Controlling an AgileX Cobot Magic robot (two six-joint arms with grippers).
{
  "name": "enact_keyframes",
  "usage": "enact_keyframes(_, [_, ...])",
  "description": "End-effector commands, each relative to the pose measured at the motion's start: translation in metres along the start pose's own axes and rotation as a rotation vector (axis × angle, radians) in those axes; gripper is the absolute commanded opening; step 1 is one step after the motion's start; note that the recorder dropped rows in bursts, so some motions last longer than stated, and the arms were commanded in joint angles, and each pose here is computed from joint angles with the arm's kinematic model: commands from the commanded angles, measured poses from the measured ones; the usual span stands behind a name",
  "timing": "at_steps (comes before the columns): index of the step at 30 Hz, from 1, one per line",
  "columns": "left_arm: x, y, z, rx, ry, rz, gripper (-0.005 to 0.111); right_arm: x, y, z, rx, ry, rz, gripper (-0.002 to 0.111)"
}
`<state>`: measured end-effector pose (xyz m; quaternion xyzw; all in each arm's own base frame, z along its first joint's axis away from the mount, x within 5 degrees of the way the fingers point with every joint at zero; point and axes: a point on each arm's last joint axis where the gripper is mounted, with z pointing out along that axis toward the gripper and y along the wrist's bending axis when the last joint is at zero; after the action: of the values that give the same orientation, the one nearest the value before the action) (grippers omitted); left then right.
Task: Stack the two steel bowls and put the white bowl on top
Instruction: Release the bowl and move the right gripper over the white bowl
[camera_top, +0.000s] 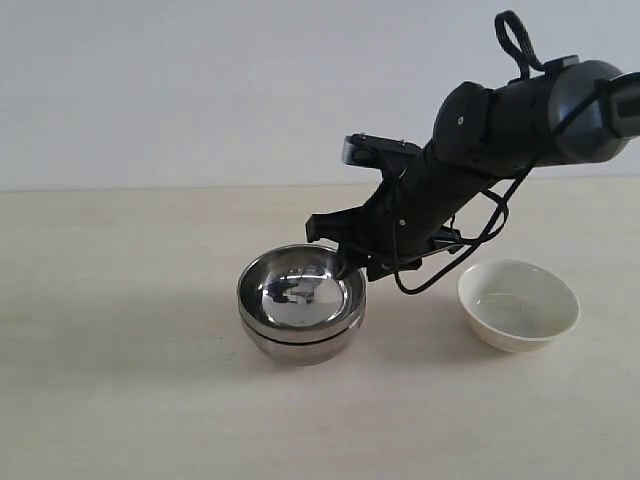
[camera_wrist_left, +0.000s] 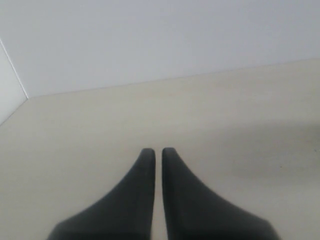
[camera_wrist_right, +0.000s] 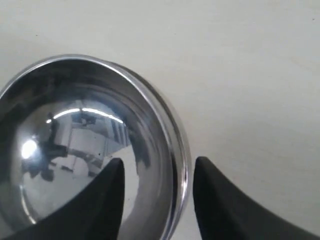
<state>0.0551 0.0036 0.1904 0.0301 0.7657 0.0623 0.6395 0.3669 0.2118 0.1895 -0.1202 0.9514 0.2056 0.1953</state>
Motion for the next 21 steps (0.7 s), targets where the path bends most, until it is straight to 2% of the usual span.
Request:
enact_keyframes(1, [0.0,0.0,0.0,-0.001,-0.007,-0.017,0.004,-0.002,0.002,-0.006,-0.001,-0.018,-0.017,0.039])
enact_keyframes(6, [0.0,0.0,0.0,-0.001,-0.007,-0.017,0.004,-0.006,0.0,-0.013,0.006,-0.045,-0.027,0.039])
enact_keyframes(12, [0.0,0.0,0.0,-0.001,-0.007,-0.017,0.004,-0.018,-0.012,-0.053,0.014,-0.112,0.012,0.039])
enact_keyframes(16, [0.0,0.0,0.0,-0.001,-0.007,-0.017,0.004,-0.022,-0.028,-0.087,0.049,-0.129,0.032,0.039])
enact_keyframes(21, [0.0,0.0,0.0,-0.001,-0.007,-0.017,0.004,-0.019,-0.059,-0.119,0.156,-0.103,0.091,0.039])
